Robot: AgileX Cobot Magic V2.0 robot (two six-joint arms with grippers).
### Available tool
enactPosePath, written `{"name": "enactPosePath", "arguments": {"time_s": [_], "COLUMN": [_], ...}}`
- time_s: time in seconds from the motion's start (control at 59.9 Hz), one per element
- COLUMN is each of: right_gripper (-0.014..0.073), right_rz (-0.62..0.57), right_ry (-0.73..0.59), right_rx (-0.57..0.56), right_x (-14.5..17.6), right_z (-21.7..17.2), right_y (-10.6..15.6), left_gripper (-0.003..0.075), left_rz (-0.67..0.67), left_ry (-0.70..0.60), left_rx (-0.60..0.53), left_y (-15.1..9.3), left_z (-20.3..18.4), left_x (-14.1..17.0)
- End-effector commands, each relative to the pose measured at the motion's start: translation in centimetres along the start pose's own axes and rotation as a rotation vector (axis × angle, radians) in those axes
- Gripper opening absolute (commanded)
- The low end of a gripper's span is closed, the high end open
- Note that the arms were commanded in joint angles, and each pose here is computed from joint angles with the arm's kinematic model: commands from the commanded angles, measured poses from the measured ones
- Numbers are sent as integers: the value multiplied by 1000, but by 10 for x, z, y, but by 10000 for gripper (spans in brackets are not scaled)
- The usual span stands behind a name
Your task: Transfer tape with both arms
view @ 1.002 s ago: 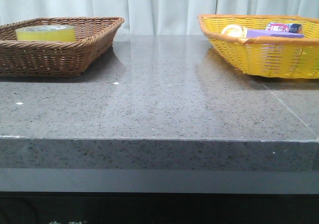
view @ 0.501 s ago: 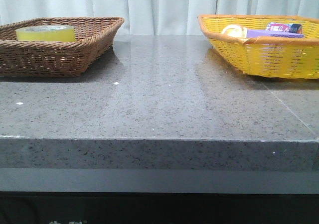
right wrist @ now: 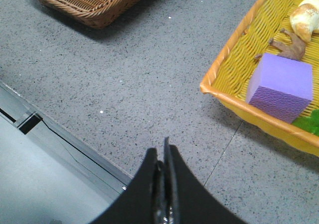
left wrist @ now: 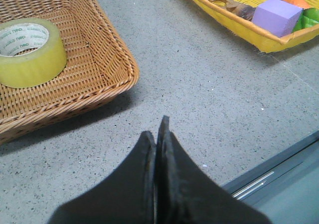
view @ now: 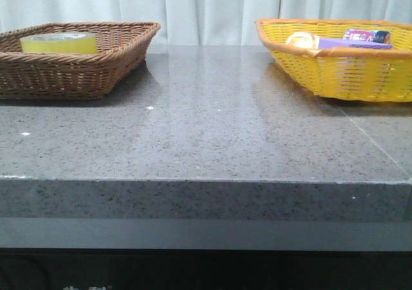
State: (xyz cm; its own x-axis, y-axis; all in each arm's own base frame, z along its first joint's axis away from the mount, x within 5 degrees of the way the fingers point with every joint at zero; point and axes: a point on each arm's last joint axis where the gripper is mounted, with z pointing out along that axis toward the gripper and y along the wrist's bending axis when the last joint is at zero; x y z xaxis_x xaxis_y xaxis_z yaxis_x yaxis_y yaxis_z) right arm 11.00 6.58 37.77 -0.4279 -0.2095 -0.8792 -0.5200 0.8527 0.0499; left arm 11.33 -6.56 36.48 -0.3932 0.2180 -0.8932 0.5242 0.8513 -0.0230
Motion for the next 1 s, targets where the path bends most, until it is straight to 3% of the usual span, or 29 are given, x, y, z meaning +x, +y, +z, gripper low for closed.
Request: {"name": "enactPosePath", "arguments": {"time_s": [0.0, 0.234, 0.668, 0.986], "right_gripper": [-68, -68, -68, -68], "right_rz": [-5, -5, -5, -5], "right_ry": [-89, -90, -90, -90], "right_rx": [13, 13, 13, 13], "right_x": [-11, -12, -12, -12], "right_z": [-5, -6, -6, -6], "right_y": [-1, -1, -1, -1], "left_gripper": [-20, -20, -20, -20], "left_rz": [-12, -44, -184, -204], "left_ry": [-96, -153, -444, -522], "left_rx": [5, -67, -364, -396], "left_y": [-1, 7, 21, 20], "left_z": [-5, -14, -20, -12], "left_x": [-13, 8, 121, 160]}}
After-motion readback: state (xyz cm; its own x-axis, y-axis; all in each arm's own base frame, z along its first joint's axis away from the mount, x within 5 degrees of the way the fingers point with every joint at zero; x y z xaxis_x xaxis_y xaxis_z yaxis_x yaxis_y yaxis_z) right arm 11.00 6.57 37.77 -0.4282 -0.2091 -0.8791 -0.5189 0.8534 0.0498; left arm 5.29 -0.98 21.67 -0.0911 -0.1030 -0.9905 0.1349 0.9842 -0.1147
